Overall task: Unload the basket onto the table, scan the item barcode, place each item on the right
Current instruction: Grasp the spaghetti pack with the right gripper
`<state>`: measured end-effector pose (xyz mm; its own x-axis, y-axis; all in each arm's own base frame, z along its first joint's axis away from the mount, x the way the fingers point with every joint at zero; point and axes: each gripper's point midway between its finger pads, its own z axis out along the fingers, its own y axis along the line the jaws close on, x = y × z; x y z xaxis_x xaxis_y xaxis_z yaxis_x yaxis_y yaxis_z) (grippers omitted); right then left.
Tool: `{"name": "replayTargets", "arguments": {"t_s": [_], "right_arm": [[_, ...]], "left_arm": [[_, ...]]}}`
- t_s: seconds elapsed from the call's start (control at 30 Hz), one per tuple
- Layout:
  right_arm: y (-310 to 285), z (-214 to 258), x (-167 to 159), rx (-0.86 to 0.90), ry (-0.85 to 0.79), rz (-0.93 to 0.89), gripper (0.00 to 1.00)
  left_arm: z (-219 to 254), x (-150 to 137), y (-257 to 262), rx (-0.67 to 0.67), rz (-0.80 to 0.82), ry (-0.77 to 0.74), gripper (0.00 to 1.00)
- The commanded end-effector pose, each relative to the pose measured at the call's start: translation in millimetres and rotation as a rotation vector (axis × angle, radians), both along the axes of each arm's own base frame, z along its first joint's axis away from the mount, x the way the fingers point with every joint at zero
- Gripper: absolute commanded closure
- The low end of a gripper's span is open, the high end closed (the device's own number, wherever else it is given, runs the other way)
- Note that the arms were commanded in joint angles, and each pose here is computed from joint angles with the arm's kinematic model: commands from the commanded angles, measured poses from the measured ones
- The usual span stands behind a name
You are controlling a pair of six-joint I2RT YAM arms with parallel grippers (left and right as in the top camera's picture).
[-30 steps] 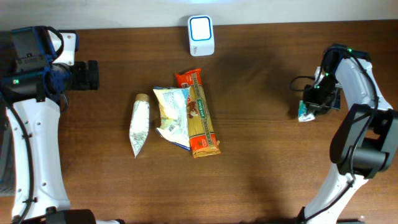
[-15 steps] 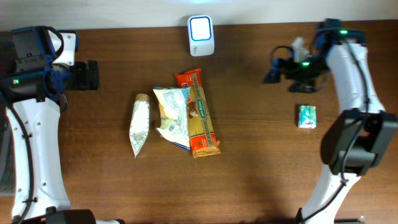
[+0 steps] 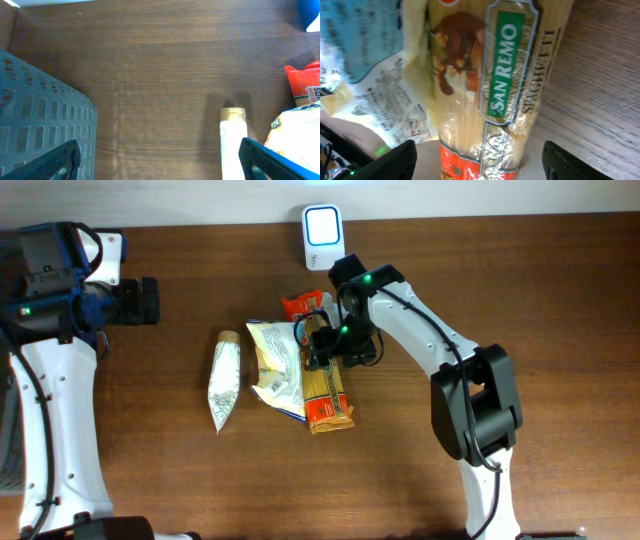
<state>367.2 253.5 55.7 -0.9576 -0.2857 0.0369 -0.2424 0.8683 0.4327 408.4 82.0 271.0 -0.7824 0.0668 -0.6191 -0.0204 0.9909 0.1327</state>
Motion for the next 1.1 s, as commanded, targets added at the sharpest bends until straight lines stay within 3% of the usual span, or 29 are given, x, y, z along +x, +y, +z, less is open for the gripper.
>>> {"name": "replayTargets", "arguments": {"t_s": [0.0, 0.23, 0.33, 0.5, 0.6, 0.67, 0.73, 0.93, 1.07], "right_arm": [[-10, -18, 2, -0.075, 0.001, -0.01, 0.22], [6, -36, 13, -0.054, -0.054, 0.022, 0.28], [17, -43, 13, -0.153, -0.143, 0.074, 0.29], [-1, -50, 27, -0.335, -0.236, 0.003, 0.4], [-12, -53, 30, -0.371, -0.235, -0.007, 0.72], [-19, -53, 26, -0.369, -0.198, -0.015, 0.85], [-29, -52, 19, -0.329, -0.124, -0.012, 0.92], [-46, -23, 24, 0.146, 0.043, 0.001, 0.92], [-68, -16, 27, 0.207, 0.061, -0.024, 0.91]], "left_arm": [[1, 0, 0, 0.002, -0.014, -0.002, 0.01], [1, 0, 0, 0.002, -0.014, -0.002, 0.01], [1, 0, 0, 0.002, -0.014, -0.002, 0.01], [1, 0, 0, 0.002, -0.014, -0.002, 0.01], [1, 0, 0, 0.002, -0.014, -0.002, 0.01], [1, 0, 0, 0.002, -0.014, -0.002, 0.01], [1, 0, 0, 0.002, -0.014, -0.002, 0.01], [1, 0, 0, 0.002, -0.014, -0.002, 0.01], [1, 0, 0, 0.002, -0.014, -0.002, 0.01]]}}
